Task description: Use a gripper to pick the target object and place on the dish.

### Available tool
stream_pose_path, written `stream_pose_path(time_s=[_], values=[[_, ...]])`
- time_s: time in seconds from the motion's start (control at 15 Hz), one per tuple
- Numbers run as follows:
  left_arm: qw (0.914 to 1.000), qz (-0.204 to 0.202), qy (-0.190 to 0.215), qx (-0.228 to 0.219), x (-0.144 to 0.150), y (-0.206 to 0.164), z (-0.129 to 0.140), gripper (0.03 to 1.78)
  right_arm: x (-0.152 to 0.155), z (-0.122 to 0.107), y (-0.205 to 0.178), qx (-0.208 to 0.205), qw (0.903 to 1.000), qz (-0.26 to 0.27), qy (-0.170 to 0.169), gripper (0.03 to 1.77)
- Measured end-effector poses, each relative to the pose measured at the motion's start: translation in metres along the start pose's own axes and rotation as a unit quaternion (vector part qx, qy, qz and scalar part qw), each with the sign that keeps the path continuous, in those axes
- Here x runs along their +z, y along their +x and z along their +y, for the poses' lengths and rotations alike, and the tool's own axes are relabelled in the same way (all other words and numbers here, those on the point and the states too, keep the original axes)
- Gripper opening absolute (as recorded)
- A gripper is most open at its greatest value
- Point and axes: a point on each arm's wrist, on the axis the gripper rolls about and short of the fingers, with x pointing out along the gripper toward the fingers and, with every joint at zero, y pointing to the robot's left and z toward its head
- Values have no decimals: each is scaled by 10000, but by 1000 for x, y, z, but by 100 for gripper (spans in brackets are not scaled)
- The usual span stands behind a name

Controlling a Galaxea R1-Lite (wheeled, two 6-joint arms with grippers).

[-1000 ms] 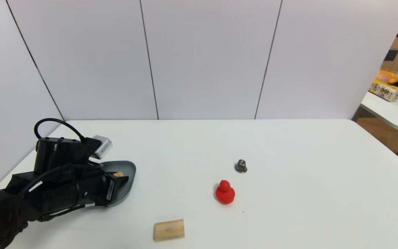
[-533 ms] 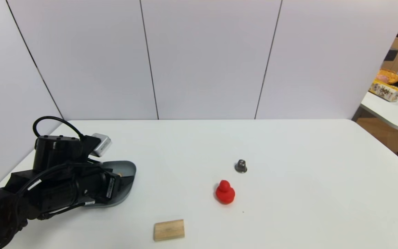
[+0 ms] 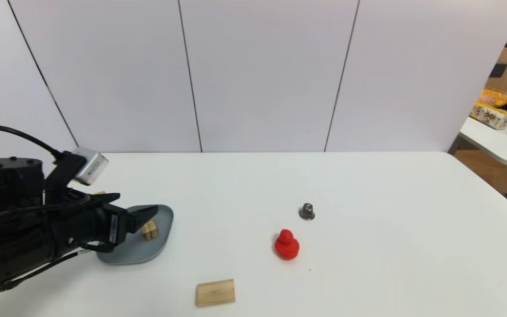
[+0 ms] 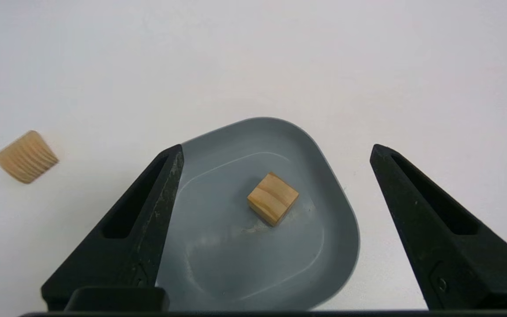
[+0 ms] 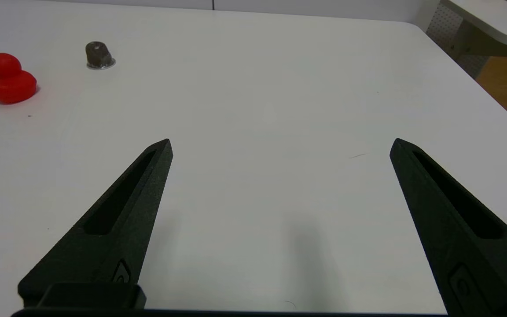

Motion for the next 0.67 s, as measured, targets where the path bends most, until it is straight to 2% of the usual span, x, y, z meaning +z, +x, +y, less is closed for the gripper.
stream_pose_path(time_s=[0.27, 0.67], values=[[9964, -843, 67, 99, 12, -55, -3, 161, 0, 0, 0, 0, 10000, 0, 0, 171], [9808, -1924, 231, 232, -14, -134, -9, 166, 0, 0, 0, 2, 10000, 0, 0, 171]])
